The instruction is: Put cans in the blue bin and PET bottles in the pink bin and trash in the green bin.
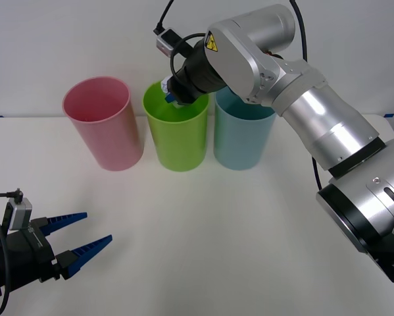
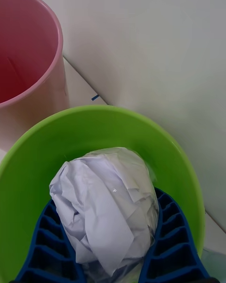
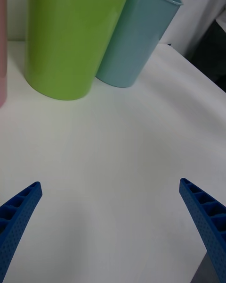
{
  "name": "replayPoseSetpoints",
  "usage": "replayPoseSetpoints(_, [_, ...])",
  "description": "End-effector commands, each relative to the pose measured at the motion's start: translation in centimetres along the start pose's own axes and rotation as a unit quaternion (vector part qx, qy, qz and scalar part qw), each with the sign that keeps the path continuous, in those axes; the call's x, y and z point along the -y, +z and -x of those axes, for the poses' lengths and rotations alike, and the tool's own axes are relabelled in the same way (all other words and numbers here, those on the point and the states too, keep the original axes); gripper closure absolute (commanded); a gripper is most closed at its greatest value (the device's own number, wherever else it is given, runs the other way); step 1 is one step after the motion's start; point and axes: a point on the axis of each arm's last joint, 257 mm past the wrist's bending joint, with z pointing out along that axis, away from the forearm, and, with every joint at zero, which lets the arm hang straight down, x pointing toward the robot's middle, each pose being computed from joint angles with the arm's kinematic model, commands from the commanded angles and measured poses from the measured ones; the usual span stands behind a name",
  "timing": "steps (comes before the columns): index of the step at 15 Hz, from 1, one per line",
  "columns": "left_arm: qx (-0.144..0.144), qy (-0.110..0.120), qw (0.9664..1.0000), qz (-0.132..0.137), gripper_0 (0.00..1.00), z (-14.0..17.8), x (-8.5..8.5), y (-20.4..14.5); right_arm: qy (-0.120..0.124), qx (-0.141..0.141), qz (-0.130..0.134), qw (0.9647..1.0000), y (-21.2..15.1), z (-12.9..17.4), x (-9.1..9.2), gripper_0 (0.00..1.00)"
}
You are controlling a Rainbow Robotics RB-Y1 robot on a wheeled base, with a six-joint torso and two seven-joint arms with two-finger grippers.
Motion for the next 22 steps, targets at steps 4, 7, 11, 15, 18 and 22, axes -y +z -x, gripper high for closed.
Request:
replayPoseSetpoints(4, [0.0,0.0,1.0,0.0,0.0,0.0,0.0,0.0,-0.003,-0.003,0.001,1.0,0.11,-0.13,-0.21,1.0])
replayPoseSetpoints(7, [0.0,0.0,1.0,0.0,0.0,0.0,0.0,0.0,-0.004,-0.004,0.0,1.0,0.13,-0.21,-0.17,1.0])
replayPoseSetpoints(11, [0.0,0.0,1.0,0.0,0.0,0.0,0.0,0.0,-0.01,-0.005,0.0,0.9999,0.17,-0.26,-0.23,0.95])
replayPoseSetpoints(15, [0.0,0.0,1.0,0.0,0.0,0.0,0.0,0.0,-0.044,-0.007,-0.003,0.999,0.21,-0.45,-0.01,0.0])
replayPoseSetpoints(18, [0.0,0.0,1.0,0.0,0.0,0.0,0.0,0.0,-0.032,0.0,0.0,0.9995,0.19,-0.05,-0.23,0.0])
replayPoseSetpoints(22, [0.0,0.0,1.0,0.0,0.0,0.0,0.0,0.0,-0.033,-0.002,0.0,0.9995,0.19,-0.13,-0.21,0.0])
